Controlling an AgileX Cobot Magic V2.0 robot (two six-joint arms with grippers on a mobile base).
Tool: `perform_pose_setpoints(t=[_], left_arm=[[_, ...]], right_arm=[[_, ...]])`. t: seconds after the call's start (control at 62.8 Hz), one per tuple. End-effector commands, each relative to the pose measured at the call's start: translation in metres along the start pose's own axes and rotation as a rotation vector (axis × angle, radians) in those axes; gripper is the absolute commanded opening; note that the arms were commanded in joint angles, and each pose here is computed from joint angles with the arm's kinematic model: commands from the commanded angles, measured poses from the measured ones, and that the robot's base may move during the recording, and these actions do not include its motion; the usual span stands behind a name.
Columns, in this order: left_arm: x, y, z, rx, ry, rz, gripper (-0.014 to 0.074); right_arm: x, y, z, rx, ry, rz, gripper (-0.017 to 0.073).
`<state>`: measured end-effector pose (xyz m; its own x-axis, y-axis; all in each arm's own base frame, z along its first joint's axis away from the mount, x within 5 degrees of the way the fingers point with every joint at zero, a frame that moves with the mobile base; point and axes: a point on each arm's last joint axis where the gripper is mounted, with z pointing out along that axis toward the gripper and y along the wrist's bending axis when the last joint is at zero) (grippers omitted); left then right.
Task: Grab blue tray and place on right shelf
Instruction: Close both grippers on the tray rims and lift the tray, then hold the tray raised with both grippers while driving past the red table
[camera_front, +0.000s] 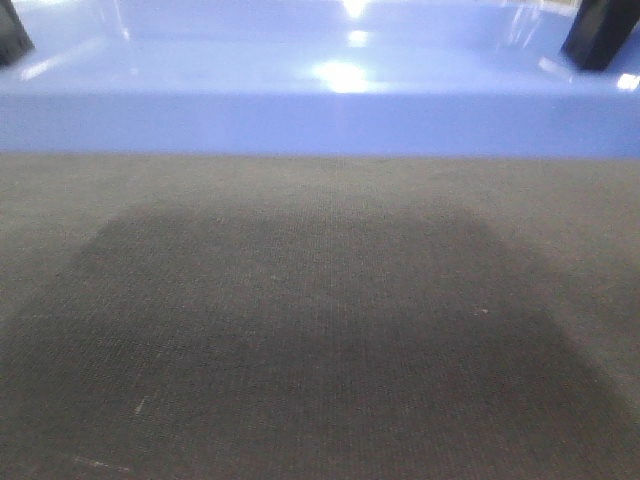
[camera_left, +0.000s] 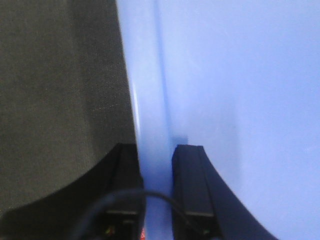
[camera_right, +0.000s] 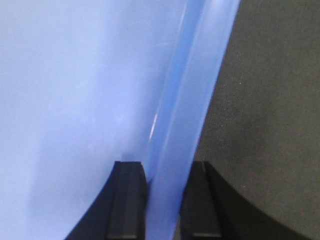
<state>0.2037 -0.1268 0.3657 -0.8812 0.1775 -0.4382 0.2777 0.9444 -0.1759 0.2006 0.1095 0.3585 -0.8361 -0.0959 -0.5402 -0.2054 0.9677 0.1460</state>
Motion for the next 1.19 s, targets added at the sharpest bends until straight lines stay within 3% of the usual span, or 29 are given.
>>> perform_pose_setpoints(t=[0.0, 0.35, 1.178], left_arm=[[-0.003, -0.008, -0.025, 0.03, -0.07, 0.056, -0.0045], [-0.007, -0.011, -0.039, 0.039, -0.088, 0.054, -0.0045], [-0.006, -0.011, -0.039, 0.036, -0.081, 0.054, -0.0048]], right_arm=[[-0.004, 0.0, -0.026, -0.016, -0.116, -0.055, 0.0055], [-0.01, -0.001, -0.066, -0.048, -0.22, -0.046, 0.0055], [-0.01, -0.001, -0.066, -0.047, -0.217, -0.045, 0.0055]])
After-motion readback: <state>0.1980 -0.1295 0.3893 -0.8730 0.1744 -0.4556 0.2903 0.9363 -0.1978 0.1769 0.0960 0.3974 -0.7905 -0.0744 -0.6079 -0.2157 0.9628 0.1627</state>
